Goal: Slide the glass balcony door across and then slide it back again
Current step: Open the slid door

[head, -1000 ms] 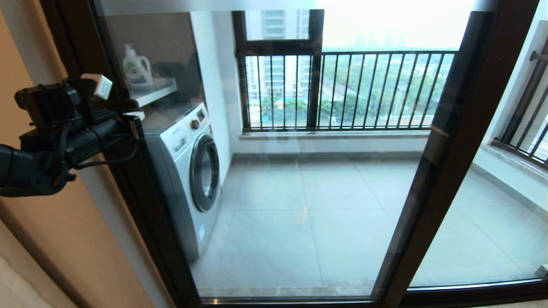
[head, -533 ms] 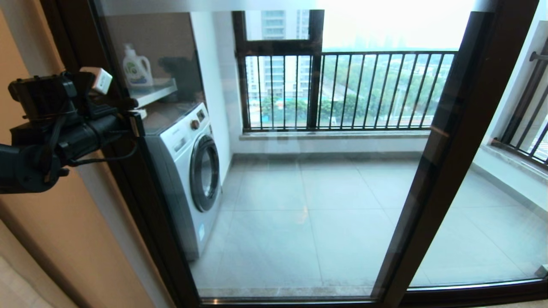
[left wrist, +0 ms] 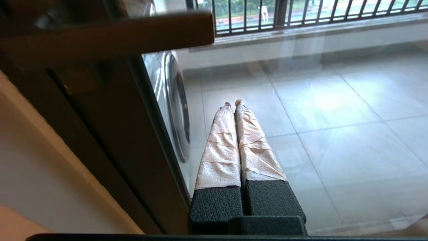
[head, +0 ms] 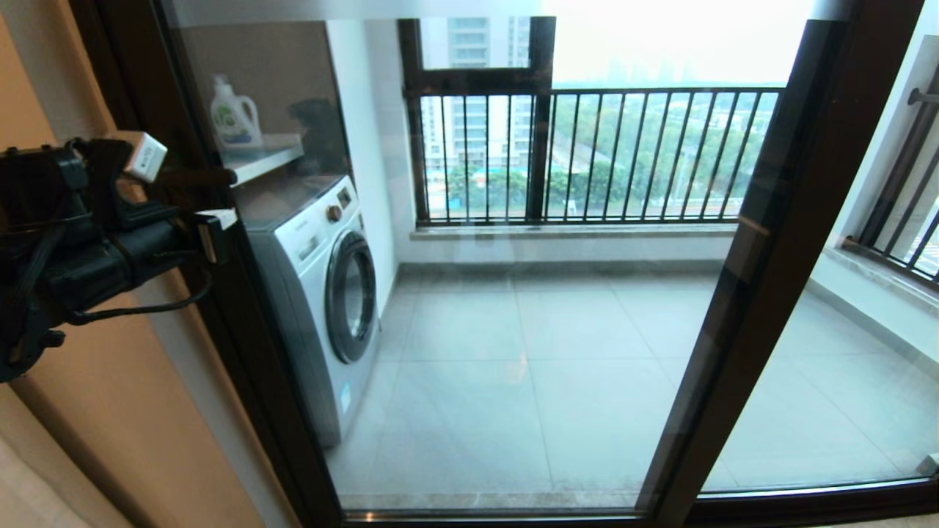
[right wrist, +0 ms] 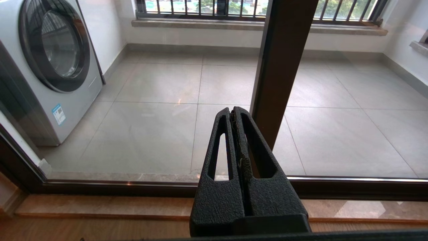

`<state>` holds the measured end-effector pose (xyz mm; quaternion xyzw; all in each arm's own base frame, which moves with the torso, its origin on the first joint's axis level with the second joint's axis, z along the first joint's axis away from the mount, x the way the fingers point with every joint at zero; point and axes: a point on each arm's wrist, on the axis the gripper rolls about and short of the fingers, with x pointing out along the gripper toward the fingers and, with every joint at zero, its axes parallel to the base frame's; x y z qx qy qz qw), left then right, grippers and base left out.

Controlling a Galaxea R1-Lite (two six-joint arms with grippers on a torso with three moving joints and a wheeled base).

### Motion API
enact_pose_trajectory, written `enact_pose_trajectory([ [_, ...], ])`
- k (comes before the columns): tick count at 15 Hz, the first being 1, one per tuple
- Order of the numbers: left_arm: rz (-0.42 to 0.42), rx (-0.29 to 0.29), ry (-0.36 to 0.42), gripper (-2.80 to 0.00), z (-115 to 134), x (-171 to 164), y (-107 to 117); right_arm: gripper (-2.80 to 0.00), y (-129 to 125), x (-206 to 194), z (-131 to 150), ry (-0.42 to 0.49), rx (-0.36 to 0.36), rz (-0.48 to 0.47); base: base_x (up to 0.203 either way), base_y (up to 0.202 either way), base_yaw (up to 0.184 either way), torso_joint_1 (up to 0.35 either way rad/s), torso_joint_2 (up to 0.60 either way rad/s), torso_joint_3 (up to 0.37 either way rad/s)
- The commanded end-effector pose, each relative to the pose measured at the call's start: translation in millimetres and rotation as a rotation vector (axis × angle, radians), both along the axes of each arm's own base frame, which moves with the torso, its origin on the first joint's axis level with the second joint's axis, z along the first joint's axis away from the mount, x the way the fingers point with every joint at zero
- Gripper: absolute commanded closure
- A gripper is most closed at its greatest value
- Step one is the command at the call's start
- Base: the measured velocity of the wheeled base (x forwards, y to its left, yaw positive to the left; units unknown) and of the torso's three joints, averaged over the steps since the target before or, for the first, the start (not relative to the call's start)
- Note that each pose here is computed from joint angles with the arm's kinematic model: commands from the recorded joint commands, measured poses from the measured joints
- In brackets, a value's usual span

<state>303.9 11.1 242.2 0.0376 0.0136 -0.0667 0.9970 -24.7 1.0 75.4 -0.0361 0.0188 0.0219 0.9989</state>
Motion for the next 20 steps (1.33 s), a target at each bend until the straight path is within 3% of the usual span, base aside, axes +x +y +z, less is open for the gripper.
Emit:
enact_pose_trajectory([
  [1,0.002,0.004,-0.067,0.0,20.4,-24.8,-1.0,0.0,0.0,0.1,0.0,0.001,-0.001,0.001,0.0,0.0,0.0,0.0,0.0,0.0],
  [5,0.002,0.009,-0.107,0.0,29.0,-62.7,-3.0,0.0,0.0,0.1,0.0,0.001,-0.001,0.001,0.0,0.0,0.0,0.0,0.0,0.0],
  [7,0.001,0.011,-0.141,0.0,39.7,-60.3,-2.9,0.0,0.0,0.2,-0.4,0.003,-0.001,0.001,0.0,0.0,0.0,0.0,0.0,0.0],
  [10,-0.004,0.01,-0.124,0.0,44.7,-25.2,-1.3,0.0,0.0,0.1,0.0,0.001,-0.001,0.001,0.0,0.0,0.0,0.0,0.0,0.0],
  [15,0.008,0.005,-0.084,0.0,24.7,58.1,3.3,0.0,0.0,0.1,0.0,0.001,-0.001,0.001,0.0,0.0,0.0,0.0,0.0,0.0],
  [20,0.043,0.009,-0.08,0.0,10.6,96.2,19.8,0.0,0.0,0.1,0.0,0.001,-0.001,0.001,0.0,0.0,0.0,0.0,0.0,0.0],
])
